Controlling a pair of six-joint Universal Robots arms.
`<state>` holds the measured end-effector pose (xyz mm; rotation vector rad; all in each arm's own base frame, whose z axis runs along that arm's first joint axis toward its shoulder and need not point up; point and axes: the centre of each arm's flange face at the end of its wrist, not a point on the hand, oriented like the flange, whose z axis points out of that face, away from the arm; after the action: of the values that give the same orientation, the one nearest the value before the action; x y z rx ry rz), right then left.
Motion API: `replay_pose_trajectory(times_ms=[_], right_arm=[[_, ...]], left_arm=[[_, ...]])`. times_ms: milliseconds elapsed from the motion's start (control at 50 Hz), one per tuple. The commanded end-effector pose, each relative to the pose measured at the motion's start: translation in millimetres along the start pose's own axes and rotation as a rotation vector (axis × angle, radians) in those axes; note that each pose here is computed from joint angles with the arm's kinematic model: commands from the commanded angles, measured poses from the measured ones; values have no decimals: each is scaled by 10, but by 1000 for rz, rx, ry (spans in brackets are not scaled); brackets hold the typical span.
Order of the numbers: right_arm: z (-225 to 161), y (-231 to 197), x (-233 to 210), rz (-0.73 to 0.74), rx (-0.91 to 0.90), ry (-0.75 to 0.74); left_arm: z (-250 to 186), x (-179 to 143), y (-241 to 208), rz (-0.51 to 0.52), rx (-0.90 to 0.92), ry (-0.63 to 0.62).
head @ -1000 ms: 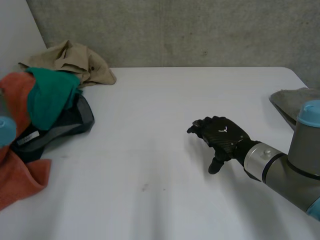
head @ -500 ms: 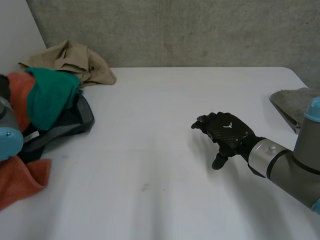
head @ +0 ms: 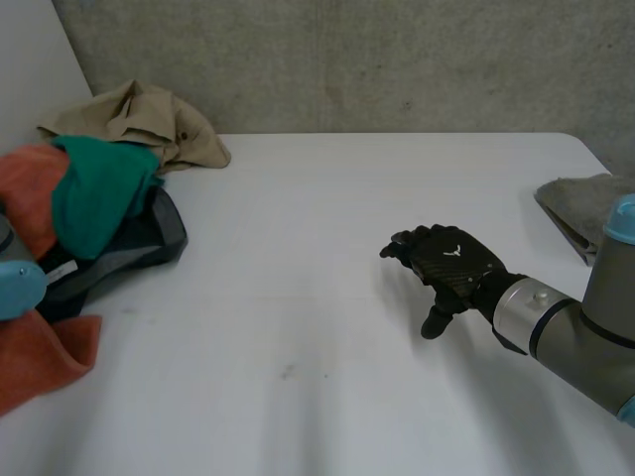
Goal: Fold the laundry.
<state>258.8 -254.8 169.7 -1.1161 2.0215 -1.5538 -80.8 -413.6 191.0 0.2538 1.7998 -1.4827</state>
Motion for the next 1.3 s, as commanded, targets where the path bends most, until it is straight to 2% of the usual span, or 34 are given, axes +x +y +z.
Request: replay_pose_trajectory(times_ms=[20,140,240,300,380,460,560,640,720,800,960,1140,1300], right_arm=[[-2,-3,6,0,1,2],[-2,-3,6,0,1,2],[1,-8,19,-1,2,7],[-1,-12,25,0,3,9],[-6,-23,41,-2,6,17],[-8,-40,103,0,10,39],[-13,-45,226,12,17,72],[-11,-57,247,9,22,79],[-15,-57,265,12,22,85],[-20,-72,279,9,25,93],[-41,-151,291,-2,44,98],[-104,-399,374,-52,107,132],[-196,-512,395,-70,137,149]], left_arm=[[-304,-173,-781,-120,234,-46],[-800,-387,-1470,-263,462,-69],[-1632,-242,-1971,-386,653,101],[-1935,-109,-2022,-400,686,182],[-2516,157,-1986,-406,718,358],[-3111,480,-1780,-422,692,594],[-3435,511,-1692,-485,648,744],[-3447,521,-1671,-524,608,787],[-3301,573,-1651,-491,577,759],[-2883,669,-1527,-400,504,679],[-2130,593,-1310,-344,374,524],[-1807,531,-979,-257,221,517],[-1197,545,-717,-246,160,551]])
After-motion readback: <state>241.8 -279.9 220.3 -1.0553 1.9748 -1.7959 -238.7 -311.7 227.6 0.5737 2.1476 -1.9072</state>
